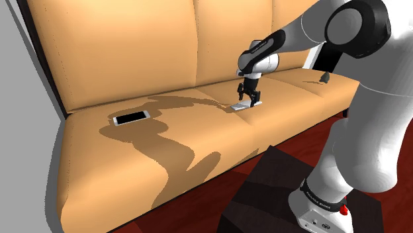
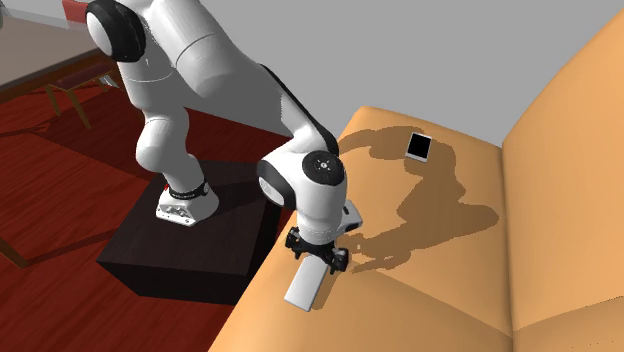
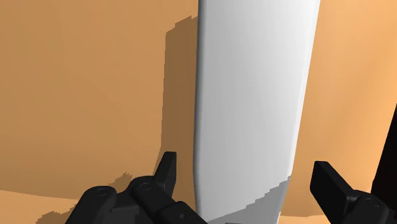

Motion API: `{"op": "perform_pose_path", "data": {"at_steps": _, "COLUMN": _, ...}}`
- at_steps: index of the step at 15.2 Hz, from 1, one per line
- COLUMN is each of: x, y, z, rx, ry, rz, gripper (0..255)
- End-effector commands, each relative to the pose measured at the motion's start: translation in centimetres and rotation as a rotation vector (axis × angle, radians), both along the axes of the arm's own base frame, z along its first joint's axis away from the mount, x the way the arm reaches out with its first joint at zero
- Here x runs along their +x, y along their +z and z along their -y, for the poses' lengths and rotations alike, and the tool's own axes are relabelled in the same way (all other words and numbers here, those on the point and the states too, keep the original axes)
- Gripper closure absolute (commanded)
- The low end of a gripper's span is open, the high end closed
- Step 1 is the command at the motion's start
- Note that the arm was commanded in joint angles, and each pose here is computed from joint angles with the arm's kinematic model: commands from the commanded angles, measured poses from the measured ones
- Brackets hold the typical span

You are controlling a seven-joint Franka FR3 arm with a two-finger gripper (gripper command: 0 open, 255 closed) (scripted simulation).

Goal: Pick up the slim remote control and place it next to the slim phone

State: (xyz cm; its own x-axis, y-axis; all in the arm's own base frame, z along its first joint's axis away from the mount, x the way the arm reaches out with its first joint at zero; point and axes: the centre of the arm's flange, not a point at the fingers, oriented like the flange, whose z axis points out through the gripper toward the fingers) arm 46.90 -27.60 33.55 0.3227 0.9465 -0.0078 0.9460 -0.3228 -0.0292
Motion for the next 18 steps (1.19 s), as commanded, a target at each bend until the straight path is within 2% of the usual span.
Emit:
{"op": "perform_pose_path", "data": {"at_steps": 1, "x": 0.01, "y": -0.81, "z": -0.08, "rx": 0.0, "ry": 0.0, "rz": 0.0, "gripper": 0}}
{"op": "perform_pose_path", "data": {"at_steps": 8, "x": 0.02, "y": -0.8, "z": -0.08, "rx": 0.0, "ry": 0.0, "rz": 0.0, "gripper": 0}}
{"op": "perform_pose_path", "data": {"at_steps": 9, "x": 0.02, "y": -0.8, "z": -0.08, "rx": 0.0, "ry": 0.0, "rz": 0.0, "gripper": 255}}
{"op": "perform_pose_path", "data": {"at_steps": 18, "x": 0.01, "y": -0.81, "z": -0.08, "rx": 0.0, "ry": 0.0, "rz": 0.0, "gripper": 255}}
